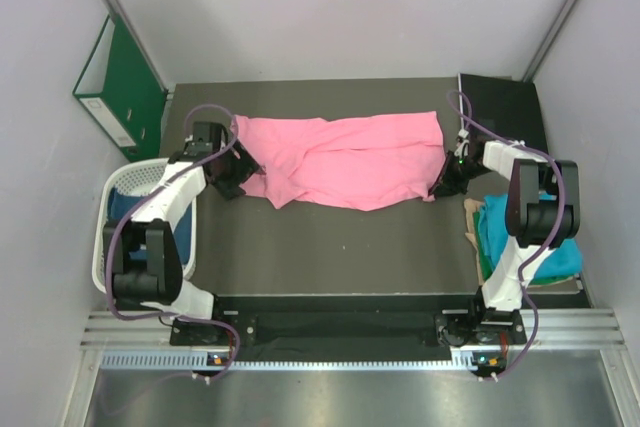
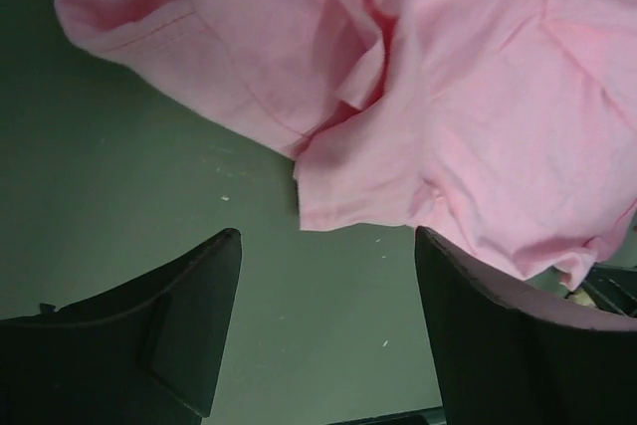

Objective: Fold and stack the t-shirts
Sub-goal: Grap the side of the flattened tshirt closest away from the robot with both arms

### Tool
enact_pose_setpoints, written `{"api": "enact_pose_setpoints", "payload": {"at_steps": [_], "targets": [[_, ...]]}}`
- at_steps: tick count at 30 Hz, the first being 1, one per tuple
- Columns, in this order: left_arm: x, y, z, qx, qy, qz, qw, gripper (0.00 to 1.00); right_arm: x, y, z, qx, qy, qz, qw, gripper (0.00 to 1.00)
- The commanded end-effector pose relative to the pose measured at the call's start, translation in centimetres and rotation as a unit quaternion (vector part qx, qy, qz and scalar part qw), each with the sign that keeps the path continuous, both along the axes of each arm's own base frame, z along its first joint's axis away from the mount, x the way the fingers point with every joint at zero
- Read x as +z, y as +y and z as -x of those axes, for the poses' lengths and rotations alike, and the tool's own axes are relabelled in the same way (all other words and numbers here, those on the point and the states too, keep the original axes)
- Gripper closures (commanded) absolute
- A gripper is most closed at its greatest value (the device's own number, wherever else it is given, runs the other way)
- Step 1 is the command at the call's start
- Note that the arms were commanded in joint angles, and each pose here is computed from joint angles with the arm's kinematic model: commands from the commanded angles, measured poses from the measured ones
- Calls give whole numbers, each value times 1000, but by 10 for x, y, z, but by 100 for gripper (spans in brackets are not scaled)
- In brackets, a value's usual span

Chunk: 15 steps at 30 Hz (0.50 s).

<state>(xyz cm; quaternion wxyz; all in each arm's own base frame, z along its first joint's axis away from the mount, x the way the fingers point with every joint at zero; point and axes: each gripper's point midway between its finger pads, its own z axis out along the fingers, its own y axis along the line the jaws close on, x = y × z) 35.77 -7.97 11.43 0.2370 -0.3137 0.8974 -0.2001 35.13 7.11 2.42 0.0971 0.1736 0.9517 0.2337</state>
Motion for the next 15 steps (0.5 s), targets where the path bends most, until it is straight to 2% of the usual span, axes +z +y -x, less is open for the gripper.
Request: {"api": "enact_pose_setpoints", "payload": {"at_steps": [1, 2, 3, 5, 7, 15], "targets": [[-8, 3, -5, 2, -11, -4, 1000, 29, 3, 2, -7, 11, -15, -6, 1000, 94], [-14, 3, -8, 3, -8, -3, 1000, 33, 4, 2, -7, 11, -16, -6, 1000, 95], [-16, 4, -13, 5, -8, -1, 1000, 42, 4, 2, -7, 11, -16, -6, 1000, 95], [-22, 2, -24, 4, -7, 3, 1000, 46, 5, 2, -7, 11, -17, -5, 1000, 95], [-25, 0, -38, 3, -14, 8, 1000, 55, 4, 2, -6, 11, -15, -5, 1000, 95], [-29, -3, -81, 2, -23, 15, 1000, 60, 3, 1, -6, 7, -12, -4, 1000, 95]]}}
